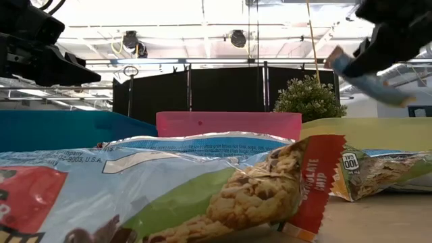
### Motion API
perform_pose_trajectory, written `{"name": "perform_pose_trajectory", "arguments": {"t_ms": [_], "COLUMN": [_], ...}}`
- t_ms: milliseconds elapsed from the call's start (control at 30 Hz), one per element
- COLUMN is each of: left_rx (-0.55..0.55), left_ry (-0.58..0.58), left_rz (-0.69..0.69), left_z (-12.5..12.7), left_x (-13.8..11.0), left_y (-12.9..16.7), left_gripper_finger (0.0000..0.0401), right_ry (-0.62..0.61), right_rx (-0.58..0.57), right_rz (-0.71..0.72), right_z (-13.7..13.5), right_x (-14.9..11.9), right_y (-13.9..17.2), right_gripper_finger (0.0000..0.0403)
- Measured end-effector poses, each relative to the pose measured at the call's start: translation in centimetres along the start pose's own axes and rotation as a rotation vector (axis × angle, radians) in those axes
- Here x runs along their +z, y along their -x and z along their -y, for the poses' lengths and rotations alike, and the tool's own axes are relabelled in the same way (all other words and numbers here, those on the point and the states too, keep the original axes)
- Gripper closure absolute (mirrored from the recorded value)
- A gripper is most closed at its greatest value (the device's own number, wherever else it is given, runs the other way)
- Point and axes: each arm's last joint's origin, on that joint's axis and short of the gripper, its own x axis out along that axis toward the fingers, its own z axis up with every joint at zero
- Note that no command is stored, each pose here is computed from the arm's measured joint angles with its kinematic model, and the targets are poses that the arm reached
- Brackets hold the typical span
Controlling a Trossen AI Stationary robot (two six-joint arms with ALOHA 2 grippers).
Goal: Pick and place Granola Bars by type
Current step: Put the yellow granola bar into the yellow bin
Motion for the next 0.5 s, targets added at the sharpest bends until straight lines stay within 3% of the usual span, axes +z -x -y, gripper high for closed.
{"name": "perform_pose_trajectory", "arguments": {"t_ms": [300,500], "left_rx": [0.0,0.0], "left_ry": [0.0,0.009], "left_rz": [0.0,0.0], "left_z": [0.0,0.0], "left_x": [0.0,0.0], "left_y": [0.0,0.0], "left_gripper_finger": [0.0361,0.0361], "right_ry": [0.127,0.146], "right_rx": [0.011,0.008], "right_rz": [0.072,0.132], "right_z": [1.3,2.6], "right_x": [-0.9,-0.7], "right_y": [0.9,2.5], "right_gripper_finger": [0.0384,0.0386]}}
